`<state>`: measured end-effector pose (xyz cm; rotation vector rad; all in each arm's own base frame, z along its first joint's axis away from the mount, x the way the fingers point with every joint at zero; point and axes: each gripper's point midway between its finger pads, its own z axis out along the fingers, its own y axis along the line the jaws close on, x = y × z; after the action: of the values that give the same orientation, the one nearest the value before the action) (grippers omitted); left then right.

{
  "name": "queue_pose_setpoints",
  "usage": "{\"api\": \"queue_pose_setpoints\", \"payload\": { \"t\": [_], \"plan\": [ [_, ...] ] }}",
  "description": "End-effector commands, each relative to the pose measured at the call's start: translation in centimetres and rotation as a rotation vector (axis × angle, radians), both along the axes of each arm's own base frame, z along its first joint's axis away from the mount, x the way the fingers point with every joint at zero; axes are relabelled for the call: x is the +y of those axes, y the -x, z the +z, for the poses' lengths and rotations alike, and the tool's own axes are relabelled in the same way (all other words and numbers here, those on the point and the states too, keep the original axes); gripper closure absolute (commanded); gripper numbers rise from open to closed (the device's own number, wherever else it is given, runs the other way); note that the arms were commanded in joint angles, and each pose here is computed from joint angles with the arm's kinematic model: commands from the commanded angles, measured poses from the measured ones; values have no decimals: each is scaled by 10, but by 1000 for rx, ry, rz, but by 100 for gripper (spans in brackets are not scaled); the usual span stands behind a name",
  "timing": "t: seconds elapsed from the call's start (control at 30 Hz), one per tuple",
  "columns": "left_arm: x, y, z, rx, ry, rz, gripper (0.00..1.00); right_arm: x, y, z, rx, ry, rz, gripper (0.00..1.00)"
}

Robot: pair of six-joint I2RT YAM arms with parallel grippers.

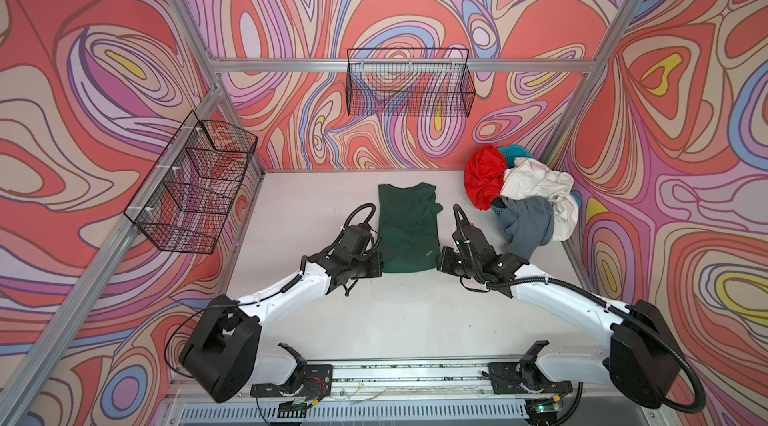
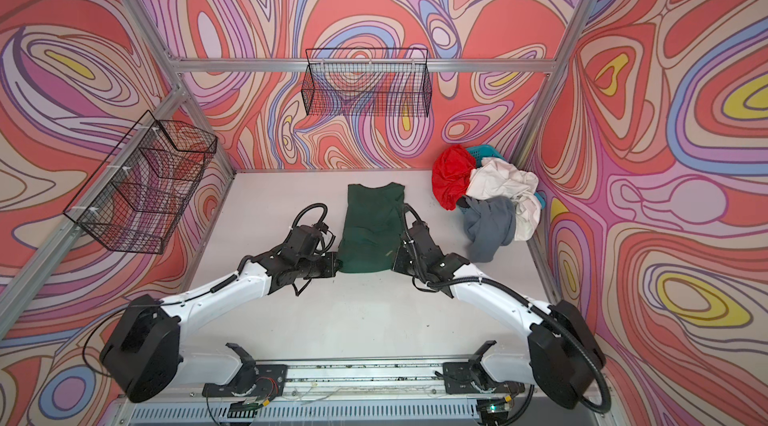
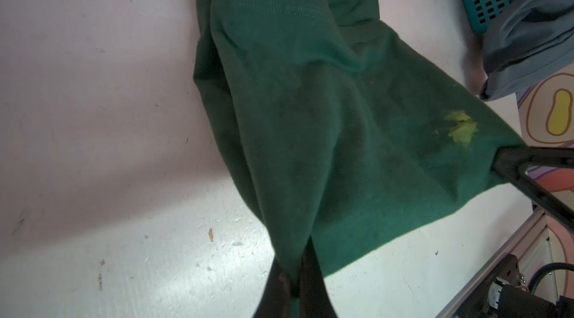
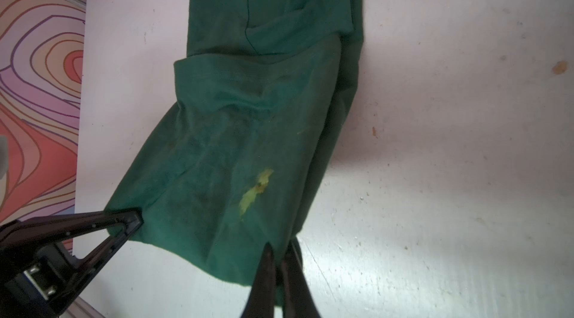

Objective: Fold and stack the t-shirts
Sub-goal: 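Pinch the near corners of the folded green shirt with both grippers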

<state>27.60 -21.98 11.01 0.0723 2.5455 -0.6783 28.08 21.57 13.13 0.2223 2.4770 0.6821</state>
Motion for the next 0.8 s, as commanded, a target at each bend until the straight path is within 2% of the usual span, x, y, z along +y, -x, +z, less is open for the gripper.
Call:
{"api": "queue_pose_setpoints", "payload": {
  "t": [0.0,0.27,0.37,0.5,0.77],
  "plan": [
    [14,14,6,-14,-40,29,100,-7,12,7,-17,20,-40,100],
    [25,51,37,-96,-48,27,100,17,49,45,-103,-25,0,100],
    [41,59,60,-144,-82,70,100,19,55,55,-117,-28,10,100],
    [42,61,77,-178,-40,76,100,15,54,70,-149,-62,-7,100],
    [26,50,69,-139,-35,67,100,20,50,78,-167,-84,-12,100]
  ]
}}
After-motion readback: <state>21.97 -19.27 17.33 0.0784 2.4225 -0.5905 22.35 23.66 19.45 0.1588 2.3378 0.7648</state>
